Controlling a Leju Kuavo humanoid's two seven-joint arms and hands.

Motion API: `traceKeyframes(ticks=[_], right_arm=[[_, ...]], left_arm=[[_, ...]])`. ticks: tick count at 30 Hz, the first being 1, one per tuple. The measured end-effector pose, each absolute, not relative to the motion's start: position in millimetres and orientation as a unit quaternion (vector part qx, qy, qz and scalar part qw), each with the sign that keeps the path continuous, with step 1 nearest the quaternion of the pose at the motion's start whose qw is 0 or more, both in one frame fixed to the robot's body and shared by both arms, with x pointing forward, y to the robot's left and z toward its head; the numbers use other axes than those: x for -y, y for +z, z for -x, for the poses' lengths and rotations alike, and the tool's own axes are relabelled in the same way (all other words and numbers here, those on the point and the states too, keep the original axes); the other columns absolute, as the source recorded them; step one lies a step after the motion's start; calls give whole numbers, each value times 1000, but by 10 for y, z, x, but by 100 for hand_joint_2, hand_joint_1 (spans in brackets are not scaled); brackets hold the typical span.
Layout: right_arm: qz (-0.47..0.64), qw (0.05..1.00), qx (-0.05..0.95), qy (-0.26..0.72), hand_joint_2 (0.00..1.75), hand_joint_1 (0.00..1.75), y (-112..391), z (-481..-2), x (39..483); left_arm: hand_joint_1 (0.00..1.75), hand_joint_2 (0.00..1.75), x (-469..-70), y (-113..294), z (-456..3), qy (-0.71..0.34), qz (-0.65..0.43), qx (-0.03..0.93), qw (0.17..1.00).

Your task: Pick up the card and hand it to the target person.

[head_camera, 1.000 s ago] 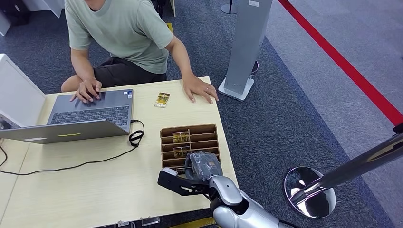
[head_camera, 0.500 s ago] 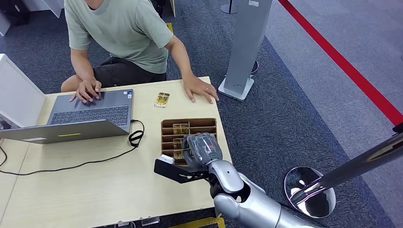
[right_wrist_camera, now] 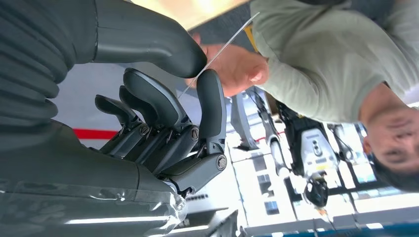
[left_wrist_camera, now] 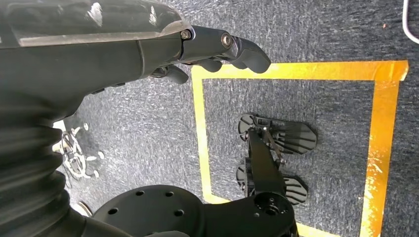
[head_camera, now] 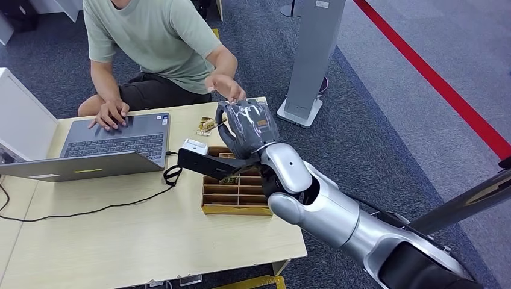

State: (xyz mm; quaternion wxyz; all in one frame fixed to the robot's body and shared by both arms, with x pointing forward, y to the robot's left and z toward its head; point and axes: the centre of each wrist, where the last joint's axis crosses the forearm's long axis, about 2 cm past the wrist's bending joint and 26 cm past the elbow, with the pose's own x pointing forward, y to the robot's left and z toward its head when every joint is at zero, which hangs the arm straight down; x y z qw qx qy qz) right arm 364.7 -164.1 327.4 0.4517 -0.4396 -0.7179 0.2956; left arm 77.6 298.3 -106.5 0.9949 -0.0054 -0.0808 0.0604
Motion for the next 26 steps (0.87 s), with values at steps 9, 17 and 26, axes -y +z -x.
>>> traceKeyframes(ticks=[9, 17, 26], right_arm=[[436, 418, 737, 303, 175, 175, 3352, -3911, 1478], [438, 425, 723, 323, 175, 44, 3220, -4104, 1350], [449, 444, 700, 333, 175, 0, 3063, -4172, 1352]], left_arm=[[0, 175, -2979, -1040, -909, 50, 7, 87, 995], [0, 175, -2976, -1031, -952, 43, 7, 89, 995], [0, 175, -2973, -1030, -955, 33, 7, 90, 995]])
